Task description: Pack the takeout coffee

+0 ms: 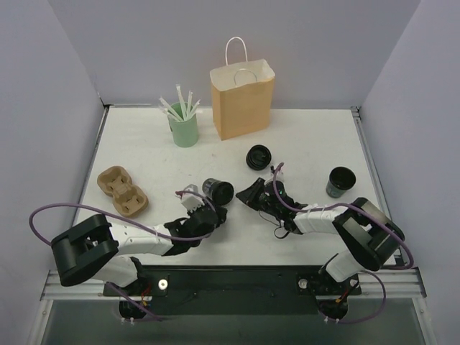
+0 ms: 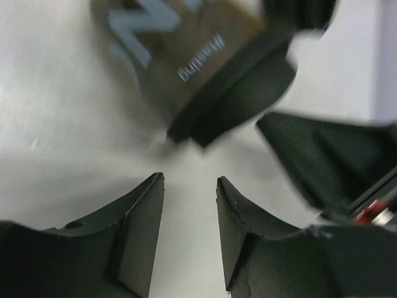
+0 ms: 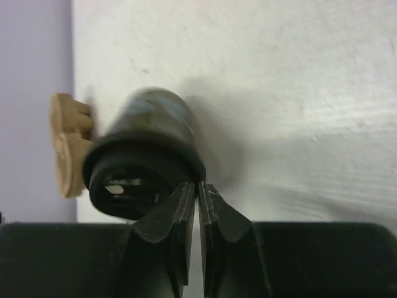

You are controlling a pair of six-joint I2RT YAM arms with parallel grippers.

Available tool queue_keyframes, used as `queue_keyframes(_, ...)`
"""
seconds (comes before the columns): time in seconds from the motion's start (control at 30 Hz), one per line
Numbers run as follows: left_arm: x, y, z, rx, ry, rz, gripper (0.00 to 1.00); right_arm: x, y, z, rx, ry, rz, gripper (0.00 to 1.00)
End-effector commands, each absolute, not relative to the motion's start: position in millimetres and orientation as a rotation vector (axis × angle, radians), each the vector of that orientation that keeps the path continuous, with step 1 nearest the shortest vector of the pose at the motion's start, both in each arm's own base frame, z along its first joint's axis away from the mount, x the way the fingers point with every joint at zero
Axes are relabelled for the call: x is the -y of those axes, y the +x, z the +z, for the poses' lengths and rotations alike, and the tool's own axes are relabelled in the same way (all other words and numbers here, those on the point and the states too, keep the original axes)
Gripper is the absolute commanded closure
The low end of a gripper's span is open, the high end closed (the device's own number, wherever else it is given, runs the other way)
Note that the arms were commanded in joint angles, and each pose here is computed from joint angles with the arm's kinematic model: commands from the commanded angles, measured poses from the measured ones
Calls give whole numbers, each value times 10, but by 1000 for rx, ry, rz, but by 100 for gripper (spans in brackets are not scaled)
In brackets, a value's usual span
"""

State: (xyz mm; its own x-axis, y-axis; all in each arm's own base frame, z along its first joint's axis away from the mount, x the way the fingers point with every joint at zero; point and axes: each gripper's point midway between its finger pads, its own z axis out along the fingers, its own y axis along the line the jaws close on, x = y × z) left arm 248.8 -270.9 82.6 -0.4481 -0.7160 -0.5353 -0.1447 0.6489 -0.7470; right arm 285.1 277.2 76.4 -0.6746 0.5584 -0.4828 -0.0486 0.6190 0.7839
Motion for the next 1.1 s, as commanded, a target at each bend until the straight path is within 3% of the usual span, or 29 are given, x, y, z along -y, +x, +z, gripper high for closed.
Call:
queue_keyframes(0.0, 2551, 1829, 149, -2365, -345, -547, 50, -2686, 2619, 216, -2332, 355, 924, 100)
queue_keyframes(0.33, 2428, 1941, 365, -2355, -283, -496, 49, -2711, 2616, 409, -2304, 326, 1006, 100)
queue_keyframes(0.47, 2248, 2130, 807, -2298, -255, -452, 47, -2671, 2583, 554, -2300, 266, 997, 97)
queue_keyframes(0.67, 1847, 2357, 1376, -2273, -258, -397, 38, -2696, 2644, 936, -2267, 6, 937, 72)
queue_keyframes(0.77, 1798, 2421, 1457, -2282, -250, -455, 35, -2830, 2712, 1111, -2261, -141, 997, 52)
queue_keyframes(0.87, 1700, 2531, 1444, -2305, -268, -457, 35, -3012, 2704, 1205, -2295, -374, 1019, 44)
queue_keyframes(1.07, 1690, 2473, 1272, -2366, -268, -476, 36, -3192, 2854, 1262, -2220, -695, 979, 42)
